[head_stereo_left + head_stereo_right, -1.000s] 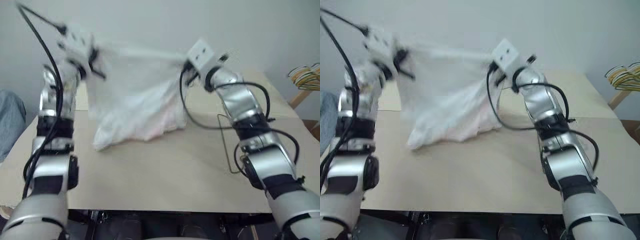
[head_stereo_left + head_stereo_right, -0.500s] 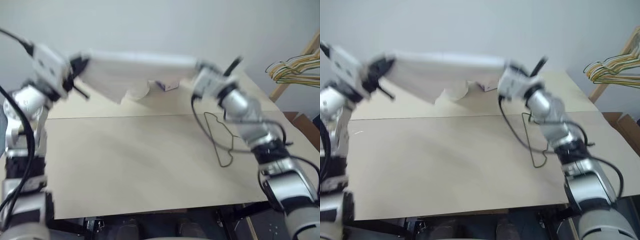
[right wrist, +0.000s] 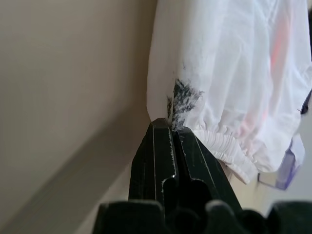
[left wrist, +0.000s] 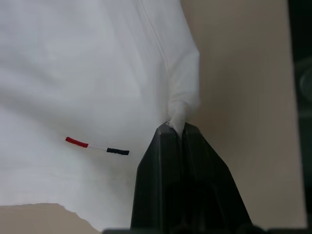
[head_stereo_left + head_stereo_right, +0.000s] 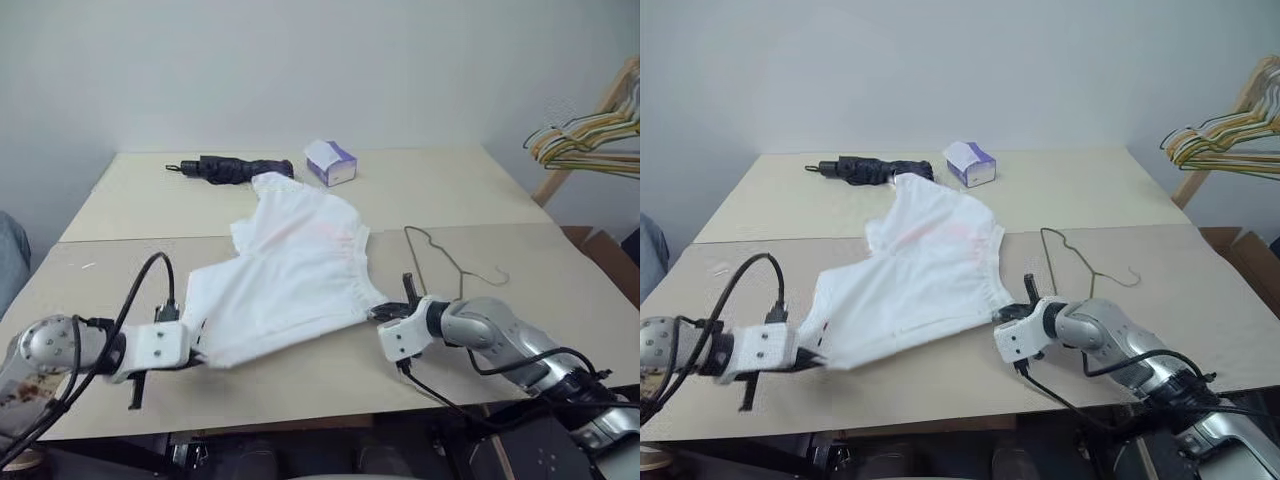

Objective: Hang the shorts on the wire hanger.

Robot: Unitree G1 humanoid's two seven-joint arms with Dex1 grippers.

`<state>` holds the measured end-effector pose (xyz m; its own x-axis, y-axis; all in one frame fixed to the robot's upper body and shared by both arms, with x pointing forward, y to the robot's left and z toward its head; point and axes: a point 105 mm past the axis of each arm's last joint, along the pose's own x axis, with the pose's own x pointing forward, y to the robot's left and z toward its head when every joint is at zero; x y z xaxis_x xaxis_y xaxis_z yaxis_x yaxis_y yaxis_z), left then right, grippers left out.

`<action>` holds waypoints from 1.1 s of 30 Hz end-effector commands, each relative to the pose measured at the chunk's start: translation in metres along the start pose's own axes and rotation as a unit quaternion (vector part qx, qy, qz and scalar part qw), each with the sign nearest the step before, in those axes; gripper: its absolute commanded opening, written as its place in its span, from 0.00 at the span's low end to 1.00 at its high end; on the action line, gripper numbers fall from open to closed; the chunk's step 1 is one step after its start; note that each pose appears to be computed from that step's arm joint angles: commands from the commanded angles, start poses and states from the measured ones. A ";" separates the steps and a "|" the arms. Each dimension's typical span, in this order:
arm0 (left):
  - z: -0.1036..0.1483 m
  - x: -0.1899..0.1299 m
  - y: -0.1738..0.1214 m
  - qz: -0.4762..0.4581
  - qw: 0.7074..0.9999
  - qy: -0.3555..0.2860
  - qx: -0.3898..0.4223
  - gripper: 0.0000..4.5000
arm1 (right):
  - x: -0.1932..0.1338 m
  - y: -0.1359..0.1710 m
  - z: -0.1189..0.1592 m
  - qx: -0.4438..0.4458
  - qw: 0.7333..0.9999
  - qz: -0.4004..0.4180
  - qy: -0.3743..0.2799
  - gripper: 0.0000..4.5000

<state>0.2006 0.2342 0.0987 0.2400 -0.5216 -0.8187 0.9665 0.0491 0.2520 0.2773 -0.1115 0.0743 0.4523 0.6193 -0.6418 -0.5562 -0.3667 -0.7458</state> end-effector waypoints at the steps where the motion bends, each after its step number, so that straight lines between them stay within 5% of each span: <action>1: -0.003 -0.018 -0.001 0.001 0.999 0.047 0.011 0.00 | -0.022 -0.010 -0.002 0.008 1.000 0.010 0.012 0.00; 6: 0.004 -0.020 -0.014 -0.022 0.999 0.048 -0.008 0.00 | -0.027 -0.005 0.009 0.016 0.999 0.036 -0.002 0.00; 9: 0.010 -0.015 -0.012 -0.016 0.999 0.037 -0.005 0.00 | -0.028 0.003 0.013 0.016 0.998 0.058 -0.012 0.17; 15: 0.014 -0.019 -0.002 -0.008 1.000 0.025 -0.005 0.38 | -0.042 -0.001 0.019 0.072 0.995 0.056 -0.036 0.64; 20: 0.063 -0.038 0.026 0.026 0.995 -0.101 0.001 0.72 | -0.061 -0.030 -0.011 0.189 0.982 -0.023 0.004 1.00; 21: 0.070 -0.040 0.031 0.033 0.992 -0.119 0.006 0.79 | -0.063 -0.034 -0.018 0.220 0.975 -0.039 0.015 1.00; 24: 0.083 -0.041 0.046 0.057 0.985 -0.162 0.011 1.00 | -0.064 -0.049 -0.049 0.354 0.928 -0.100 0.060 1.00; 31: 0.109 -0.016 0.075 0.107 0.954 -0.278 -0.015 1.00 | -0.047 -0.055 -0.109 0.620 0.745 -0.210 0.128 1.00; 33: 0.116 -0.013 0.076 0.104 0.948 -0.299 -0.019 1.00 | -0.043 -0.054 -0.112 0.648 0.718 -0.218 0.132 1.00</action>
<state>0.2586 0.1499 0.1781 0.3348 -0.8773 -0.3440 0.9189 0.2231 0.3254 0.3616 -0.1853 0.1115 0.7679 0.3121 -0.5594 -0.4990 0.8390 -0.2168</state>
